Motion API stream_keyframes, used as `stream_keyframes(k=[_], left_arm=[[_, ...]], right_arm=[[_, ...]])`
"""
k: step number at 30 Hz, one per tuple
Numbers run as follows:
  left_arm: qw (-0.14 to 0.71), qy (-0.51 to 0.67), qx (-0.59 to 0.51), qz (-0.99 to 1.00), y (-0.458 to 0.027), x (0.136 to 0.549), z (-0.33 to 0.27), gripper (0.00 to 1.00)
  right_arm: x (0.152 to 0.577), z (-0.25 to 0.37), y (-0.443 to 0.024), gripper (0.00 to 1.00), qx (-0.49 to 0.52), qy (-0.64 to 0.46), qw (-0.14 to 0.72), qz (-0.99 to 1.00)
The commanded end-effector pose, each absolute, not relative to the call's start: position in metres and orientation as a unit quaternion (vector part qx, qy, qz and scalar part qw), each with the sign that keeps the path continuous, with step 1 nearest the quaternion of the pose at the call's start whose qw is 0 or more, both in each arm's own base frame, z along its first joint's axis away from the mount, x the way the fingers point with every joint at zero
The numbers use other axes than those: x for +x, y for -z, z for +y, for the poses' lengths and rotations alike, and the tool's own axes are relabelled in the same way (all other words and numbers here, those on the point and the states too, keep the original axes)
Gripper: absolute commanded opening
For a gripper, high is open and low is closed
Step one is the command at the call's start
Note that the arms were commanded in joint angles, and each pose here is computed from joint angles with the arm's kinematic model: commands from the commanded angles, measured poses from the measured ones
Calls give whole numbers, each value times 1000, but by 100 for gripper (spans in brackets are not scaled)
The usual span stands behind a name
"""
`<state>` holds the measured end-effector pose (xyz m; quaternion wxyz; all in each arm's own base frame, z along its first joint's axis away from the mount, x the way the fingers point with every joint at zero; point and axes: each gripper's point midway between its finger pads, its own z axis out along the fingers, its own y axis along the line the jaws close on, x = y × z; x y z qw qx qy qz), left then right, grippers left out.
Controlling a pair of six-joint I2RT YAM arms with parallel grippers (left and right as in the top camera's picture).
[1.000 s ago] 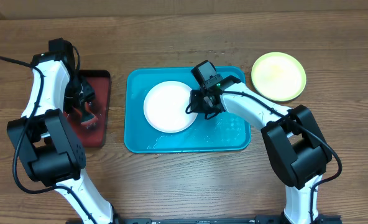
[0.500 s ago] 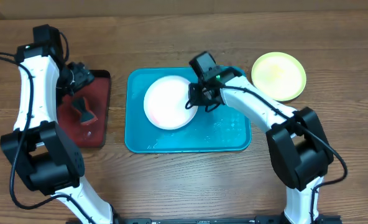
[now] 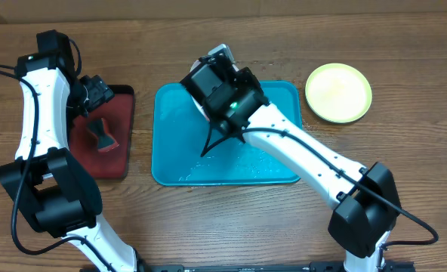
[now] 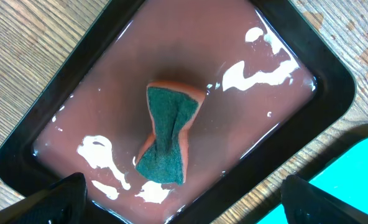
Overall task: Clean dirty plates on tray and stack at the side
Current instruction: 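Lift the white plate with the right gripper toward the plate stack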
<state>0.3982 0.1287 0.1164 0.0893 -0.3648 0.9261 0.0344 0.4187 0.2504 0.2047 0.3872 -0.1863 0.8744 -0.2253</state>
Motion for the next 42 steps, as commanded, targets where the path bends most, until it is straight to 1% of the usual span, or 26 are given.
stream_keyframes(k=[1,8,12,15,17,19,20,21,22,23,24,26,28,32,35,38,42], left_arm=[[106,-30,-366,924,-129,401,130,100],[106,-30,-366,924,-129,401,130,100],[106,-30,-366,924,-129,401,130,100],[106,-30,-366,924,-129,401,130,100],[106,-29,-366,924,-129,401,130,100],[106,-29,-366,924,-129,401,130,100],[106,-29,-366,924,-129,401,130,100],[106,-29,-366,924,-129,401,130,100],[106,-29,-366,924,-129,401,130,100],[106,-29,-366,924,-129,401,130,100],[106,-29,-366,924,-129,401,130,100],[106,-29,-366,924,-129,401,130,100],[106,-29,-366,924,-129,401,130,100],[106,-29,-366,924,-129,401,130,100],[106,-29,-366,924,-129,401,130,100],[106,-29,-366,924,-129,401,130,100],[106,-29,-366,924,-129,401,130,100]], right_arm=[[415,232,-279,4,-174,387,453,784],[405,243,-313,4,-216,485,448,719],[403,241,-330,4,-216,527,436,697],[404,242,-335,4,-205,526,444,696],[406,246,-333,4,-182,497,469,707],[411,257,-315,4,-165,424,502,735],[413,269,-291,4,-194,365,496,764],[409,296,-238,4,-303,258,433,809],[404,304,-215,4,-340,212,400,824],[404,300,-202,4,-347,198,379,835],[408,288,-201,4,-322,206,375,844],[423,248,-219,4,-203,239,403,860],[433,216,-235,4,-124,234,419,869],[448,167,-242,4,-57,150,394,905],[460,124,-233,4,-7,65,352,934],[463,71,-211,4,48,-20,291,955],[455,5,-185,4,126,-78,233,961]])
